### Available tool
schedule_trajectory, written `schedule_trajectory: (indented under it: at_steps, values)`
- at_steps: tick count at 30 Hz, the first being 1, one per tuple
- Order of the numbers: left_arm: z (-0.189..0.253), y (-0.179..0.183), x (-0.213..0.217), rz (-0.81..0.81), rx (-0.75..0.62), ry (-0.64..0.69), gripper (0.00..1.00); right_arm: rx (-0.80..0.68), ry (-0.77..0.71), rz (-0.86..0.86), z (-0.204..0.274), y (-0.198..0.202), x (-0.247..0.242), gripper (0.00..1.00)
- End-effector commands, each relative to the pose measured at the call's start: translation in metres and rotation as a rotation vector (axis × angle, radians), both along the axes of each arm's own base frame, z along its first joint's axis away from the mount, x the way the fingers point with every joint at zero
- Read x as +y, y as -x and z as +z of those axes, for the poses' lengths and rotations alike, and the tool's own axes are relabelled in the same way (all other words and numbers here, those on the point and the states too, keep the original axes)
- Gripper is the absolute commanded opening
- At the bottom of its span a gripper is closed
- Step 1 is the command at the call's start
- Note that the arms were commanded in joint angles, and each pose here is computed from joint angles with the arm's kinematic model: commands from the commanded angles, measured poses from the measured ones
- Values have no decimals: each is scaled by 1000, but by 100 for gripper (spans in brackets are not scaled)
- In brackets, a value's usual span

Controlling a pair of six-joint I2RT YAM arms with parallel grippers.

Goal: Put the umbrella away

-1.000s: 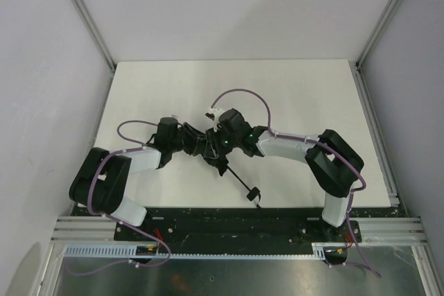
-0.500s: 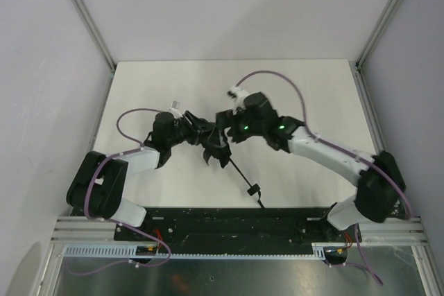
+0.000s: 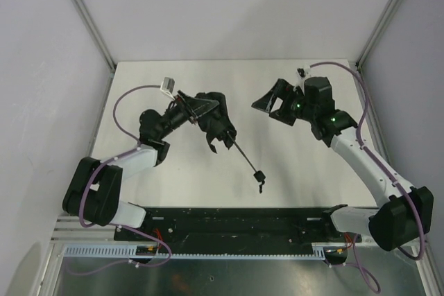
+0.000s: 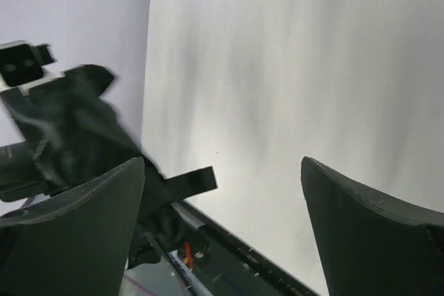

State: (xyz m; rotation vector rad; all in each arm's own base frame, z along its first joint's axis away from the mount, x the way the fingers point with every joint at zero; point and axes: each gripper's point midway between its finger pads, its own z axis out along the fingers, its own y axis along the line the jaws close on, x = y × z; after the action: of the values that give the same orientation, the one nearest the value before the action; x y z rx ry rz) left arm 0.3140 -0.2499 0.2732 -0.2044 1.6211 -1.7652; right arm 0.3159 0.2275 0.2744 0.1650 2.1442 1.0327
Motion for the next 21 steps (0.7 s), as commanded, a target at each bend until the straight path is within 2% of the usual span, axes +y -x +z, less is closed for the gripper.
schedule_trajectory:
  at_steps: [1, 4, 9, 13, 21]
  values:
    - [106, 35, 8, -91, -329, 222, 0, 197, -270, 107, -12, 18, 25, 93]
    - [124, 40, 11, -91, -378, 251, 0, 285, -447, 130, -9, 25, 40, 86]
    - [144, 44, 14, -85, -425, 278, 0, 467, -695, 96, -6, 44, 69, 82]
    - [154, 45, 16, -81, -441, 301, 0, 538, -861, 120, 10, 66, 100, 81]
    - [175, 52, 21, -80, -467, 358, 0, 676, -1068, 162, 8, 84, 136, 78]
